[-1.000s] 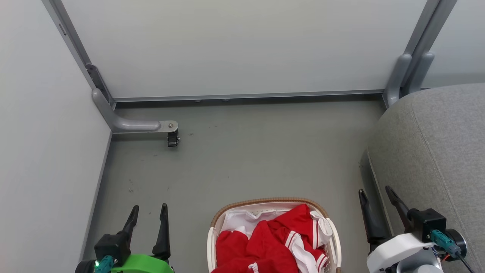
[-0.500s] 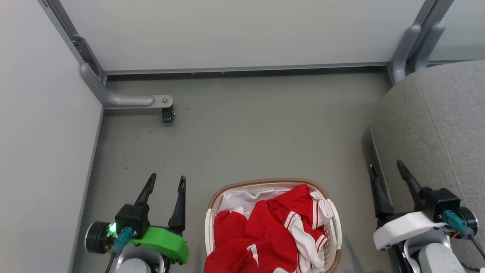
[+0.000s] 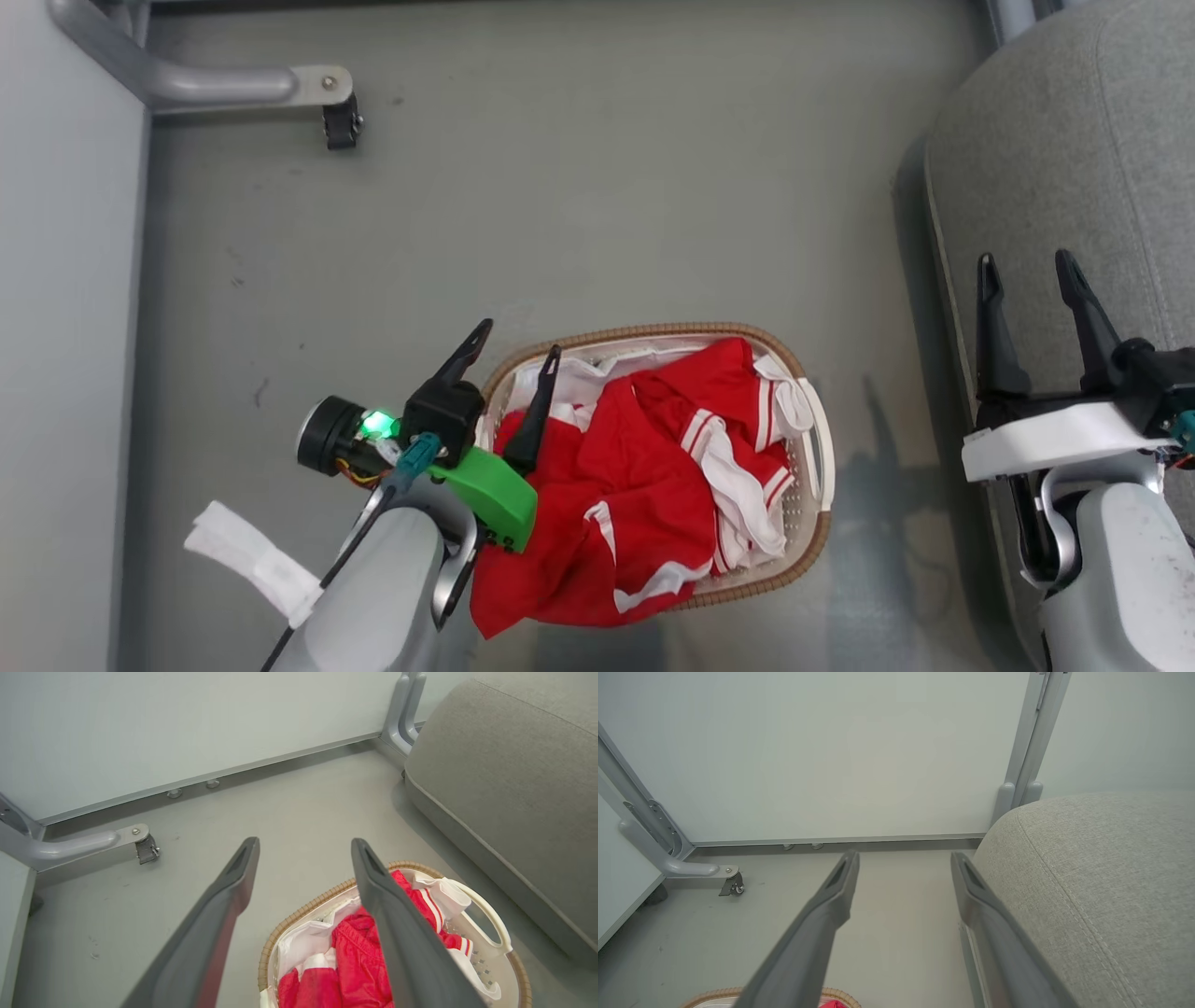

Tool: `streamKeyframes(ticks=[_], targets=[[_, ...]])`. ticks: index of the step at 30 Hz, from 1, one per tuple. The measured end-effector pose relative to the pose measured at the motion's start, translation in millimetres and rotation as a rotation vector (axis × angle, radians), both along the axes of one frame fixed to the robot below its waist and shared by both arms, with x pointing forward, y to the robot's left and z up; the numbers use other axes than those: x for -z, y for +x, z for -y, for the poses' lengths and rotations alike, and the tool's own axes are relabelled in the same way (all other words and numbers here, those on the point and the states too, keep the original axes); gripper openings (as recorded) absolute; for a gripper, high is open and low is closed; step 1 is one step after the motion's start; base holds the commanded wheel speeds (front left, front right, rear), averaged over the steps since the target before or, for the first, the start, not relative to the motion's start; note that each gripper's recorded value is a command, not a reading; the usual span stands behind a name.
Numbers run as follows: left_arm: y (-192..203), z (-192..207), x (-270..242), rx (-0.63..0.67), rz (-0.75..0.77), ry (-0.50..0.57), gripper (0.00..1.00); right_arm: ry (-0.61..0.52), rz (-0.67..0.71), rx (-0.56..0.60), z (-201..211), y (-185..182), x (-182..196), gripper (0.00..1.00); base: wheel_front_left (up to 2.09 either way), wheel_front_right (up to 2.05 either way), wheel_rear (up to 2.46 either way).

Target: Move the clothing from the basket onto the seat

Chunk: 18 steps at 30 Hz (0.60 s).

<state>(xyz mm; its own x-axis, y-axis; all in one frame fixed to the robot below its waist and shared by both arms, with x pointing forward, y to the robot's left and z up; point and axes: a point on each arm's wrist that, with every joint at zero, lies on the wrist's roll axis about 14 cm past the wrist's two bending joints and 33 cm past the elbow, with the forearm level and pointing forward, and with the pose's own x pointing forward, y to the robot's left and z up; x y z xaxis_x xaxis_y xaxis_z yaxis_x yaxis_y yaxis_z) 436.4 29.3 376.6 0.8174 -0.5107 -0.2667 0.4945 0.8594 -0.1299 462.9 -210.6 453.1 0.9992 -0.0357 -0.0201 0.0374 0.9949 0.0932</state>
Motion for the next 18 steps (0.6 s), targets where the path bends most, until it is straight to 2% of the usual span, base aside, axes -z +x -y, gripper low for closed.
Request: streamKeyframes(ticks=[6, 18], targets=[[-7.8, 31.7, 54.2, 0.129, -0.136, 0.021, 1.0, 0.006, -0.022, 0.017, 6.9, 17.6, 20.0, 1.0, 0.0, 0.0, 0.0], [-66.4, 84.8, 153.5, 0.46, -0.375, 0.095, 1.0, -0.005, -0.076, 0.082, 35.1, 35.2, 61.1, 1.0, 0.0, 0.0, 0.0]])
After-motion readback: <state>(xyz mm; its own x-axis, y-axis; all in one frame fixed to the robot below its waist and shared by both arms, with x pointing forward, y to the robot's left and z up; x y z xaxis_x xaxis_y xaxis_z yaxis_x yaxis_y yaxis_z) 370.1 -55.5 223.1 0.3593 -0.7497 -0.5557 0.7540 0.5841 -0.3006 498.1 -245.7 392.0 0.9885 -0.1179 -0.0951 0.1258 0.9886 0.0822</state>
